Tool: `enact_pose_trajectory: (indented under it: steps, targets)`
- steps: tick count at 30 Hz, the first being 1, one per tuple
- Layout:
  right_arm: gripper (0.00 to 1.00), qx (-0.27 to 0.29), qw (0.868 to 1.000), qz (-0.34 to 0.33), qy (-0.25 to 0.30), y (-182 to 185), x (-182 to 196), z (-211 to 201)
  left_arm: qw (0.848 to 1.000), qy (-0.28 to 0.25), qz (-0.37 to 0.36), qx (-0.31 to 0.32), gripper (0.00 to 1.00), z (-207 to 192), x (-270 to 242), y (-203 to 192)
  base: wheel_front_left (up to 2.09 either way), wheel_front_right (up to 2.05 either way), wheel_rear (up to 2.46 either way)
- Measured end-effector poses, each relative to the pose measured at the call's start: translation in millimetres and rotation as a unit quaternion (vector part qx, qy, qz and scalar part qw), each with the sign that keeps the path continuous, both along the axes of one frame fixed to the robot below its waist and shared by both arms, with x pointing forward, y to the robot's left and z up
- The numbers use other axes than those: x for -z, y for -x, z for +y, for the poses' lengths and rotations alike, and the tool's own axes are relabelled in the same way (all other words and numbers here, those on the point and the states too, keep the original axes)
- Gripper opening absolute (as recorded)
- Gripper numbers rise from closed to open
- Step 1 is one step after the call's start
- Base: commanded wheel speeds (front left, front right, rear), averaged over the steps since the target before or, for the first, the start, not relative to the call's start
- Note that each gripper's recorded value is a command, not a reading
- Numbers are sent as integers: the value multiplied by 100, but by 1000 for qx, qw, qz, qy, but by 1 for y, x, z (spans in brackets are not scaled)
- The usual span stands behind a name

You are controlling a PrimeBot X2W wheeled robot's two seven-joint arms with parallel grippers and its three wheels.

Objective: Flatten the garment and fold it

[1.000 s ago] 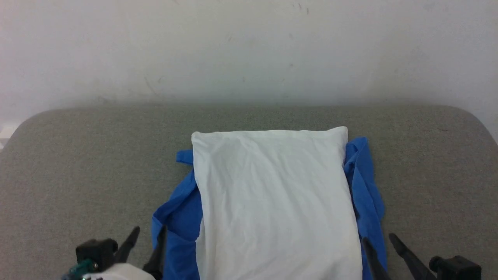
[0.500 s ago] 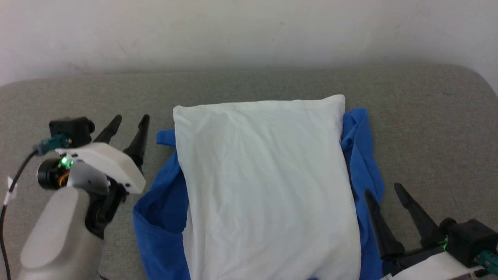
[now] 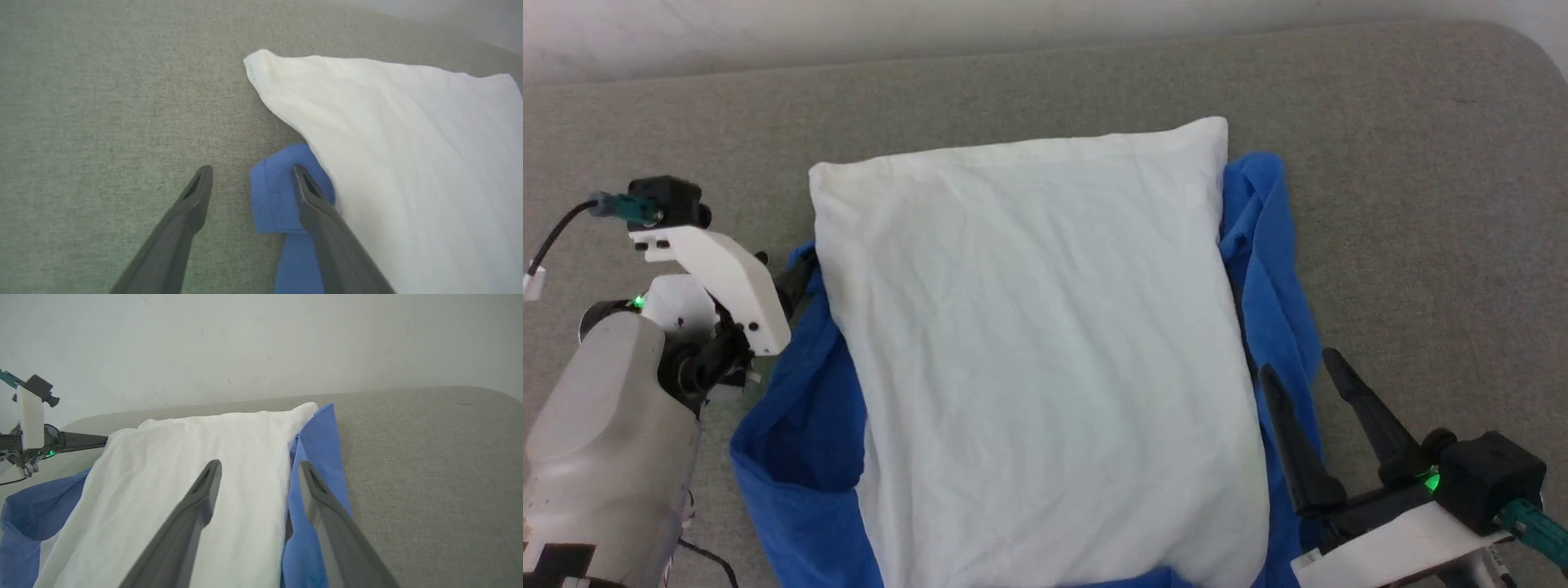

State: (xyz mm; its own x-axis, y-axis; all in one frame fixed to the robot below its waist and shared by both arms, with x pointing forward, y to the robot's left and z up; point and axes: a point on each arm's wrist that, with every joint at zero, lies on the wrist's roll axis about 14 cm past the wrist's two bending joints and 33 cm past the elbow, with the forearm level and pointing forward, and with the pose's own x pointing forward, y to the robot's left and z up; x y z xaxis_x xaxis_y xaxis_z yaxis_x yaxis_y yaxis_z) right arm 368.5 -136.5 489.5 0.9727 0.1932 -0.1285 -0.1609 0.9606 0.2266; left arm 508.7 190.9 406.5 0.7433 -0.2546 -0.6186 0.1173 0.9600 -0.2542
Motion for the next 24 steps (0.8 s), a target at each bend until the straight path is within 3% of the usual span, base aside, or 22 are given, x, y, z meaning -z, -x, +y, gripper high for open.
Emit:
enact_pose_trajectory:
  steps: [8,9,11,12,15,19,24]
  targets:
    - [100,18,1000,22,1,2,15,-10,993,-49,89,53,100,-7,33,2,0,0,0]
    - [100,20,1000,24,0,2,16,-11,991,-60,98,67,85,-10,34,3,0,0,0]
    - [100,22,999,25,1,3,17,-13,986,-75,115,90,8,-14,34,5,0,0,0]
    - [100,23,999,25,1,3,17,-13,984,-82,121,99,0,-15,34,8,0,0,0]
    - [100,22,999,23,-2,3,16,-13,982,-82,132,112,0,-20,35,16,0,0,0]
    - [100,22,1000,19,-2,4,12,-13,987,-88,93,95,0,-11,27,13,0,0,0]
    - [100,31,1000,3,3,6,2,-21,992,-125,5,18,0,25,4,5,0,0,0]
